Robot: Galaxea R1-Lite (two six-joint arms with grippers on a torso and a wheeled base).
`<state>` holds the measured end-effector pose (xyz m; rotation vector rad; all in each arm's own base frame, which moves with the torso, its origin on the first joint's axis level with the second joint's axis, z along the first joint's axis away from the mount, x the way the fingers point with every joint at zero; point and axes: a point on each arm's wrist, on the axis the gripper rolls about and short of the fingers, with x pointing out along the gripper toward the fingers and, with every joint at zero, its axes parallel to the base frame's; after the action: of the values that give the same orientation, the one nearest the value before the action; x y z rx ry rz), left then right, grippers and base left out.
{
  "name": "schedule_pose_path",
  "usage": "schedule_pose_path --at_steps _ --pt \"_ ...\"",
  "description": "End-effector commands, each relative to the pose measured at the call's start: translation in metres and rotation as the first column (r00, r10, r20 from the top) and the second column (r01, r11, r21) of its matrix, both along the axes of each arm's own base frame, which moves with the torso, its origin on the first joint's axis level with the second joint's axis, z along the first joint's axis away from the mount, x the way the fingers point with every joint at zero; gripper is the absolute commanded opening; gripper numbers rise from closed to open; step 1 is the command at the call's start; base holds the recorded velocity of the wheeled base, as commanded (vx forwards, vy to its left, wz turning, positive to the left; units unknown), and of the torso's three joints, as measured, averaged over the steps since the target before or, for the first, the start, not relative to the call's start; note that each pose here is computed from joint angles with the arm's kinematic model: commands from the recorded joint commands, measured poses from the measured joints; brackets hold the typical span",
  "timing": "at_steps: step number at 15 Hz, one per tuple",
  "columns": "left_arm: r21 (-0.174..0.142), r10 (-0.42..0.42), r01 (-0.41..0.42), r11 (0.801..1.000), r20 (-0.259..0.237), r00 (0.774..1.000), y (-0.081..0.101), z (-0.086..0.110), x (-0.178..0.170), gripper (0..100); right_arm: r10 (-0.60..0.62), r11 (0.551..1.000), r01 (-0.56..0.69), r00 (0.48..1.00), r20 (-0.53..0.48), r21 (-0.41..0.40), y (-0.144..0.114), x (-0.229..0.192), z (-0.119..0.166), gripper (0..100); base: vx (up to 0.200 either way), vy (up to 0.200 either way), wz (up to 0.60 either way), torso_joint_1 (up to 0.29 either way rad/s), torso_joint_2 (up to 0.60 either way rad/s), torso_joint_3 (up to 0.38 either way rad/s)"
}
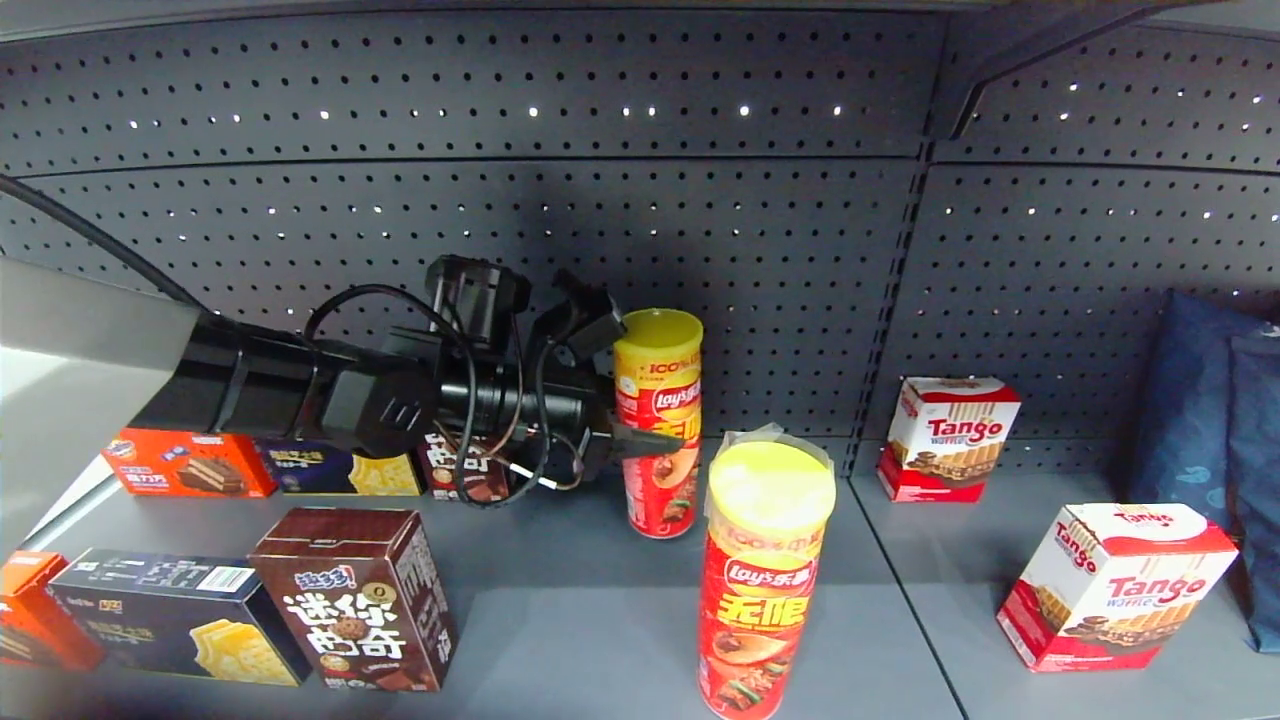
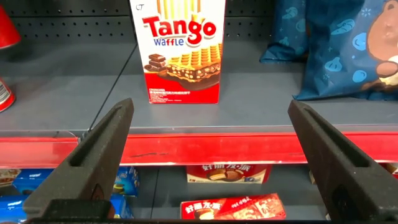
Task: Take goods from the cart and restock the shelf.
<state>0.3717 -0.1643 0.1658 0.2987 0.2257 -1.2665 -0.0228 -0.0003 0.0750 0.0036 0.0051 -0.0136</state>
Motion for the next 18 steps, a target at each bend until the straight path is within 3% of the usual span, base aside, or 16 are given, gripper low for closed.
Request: schedule_pose_path --at_steps 1,8,12,18 --pt "-0.002 -0.024 0.024 1.0 -0.003 1.0 -0.002 -0.006 0.005 0 0.0 1.0 0.0 1.0 0.001 0.001 0.0 0.0 0.0 100 0.0 0.0 0.0 0.0 0.0 0.0" --pt "-0.002 -0.043 0.043 0.999 -0.025 0.999 -0.004 -0.018 0.011 0 0.0 1.0 0.0 1.0 0.001 0.001 0.0 0.0 0.0 100 0.0 0.0 0.0 0.0 0.0 0.0" --pt "0.018 -0.057 0.057 0.998 -0.012 0.998 -0.006 -0.029 0.014 0 0.0 1.0 0.0 1.0 0.001 0.001 0.0 0.0 0.0 100 0.0 0.0 0.0 0.0 0.0 0.0" --pt "0.017 -0.054 0.054 0.998 -0.004 0.999 -0.009 -0.034 0.025 0 0.0 1.0 0.0 1.0 0.001 0.001 0.0 0.0 0.0 100 0.0 0.0 0.0 0.0 0.0 0.0"
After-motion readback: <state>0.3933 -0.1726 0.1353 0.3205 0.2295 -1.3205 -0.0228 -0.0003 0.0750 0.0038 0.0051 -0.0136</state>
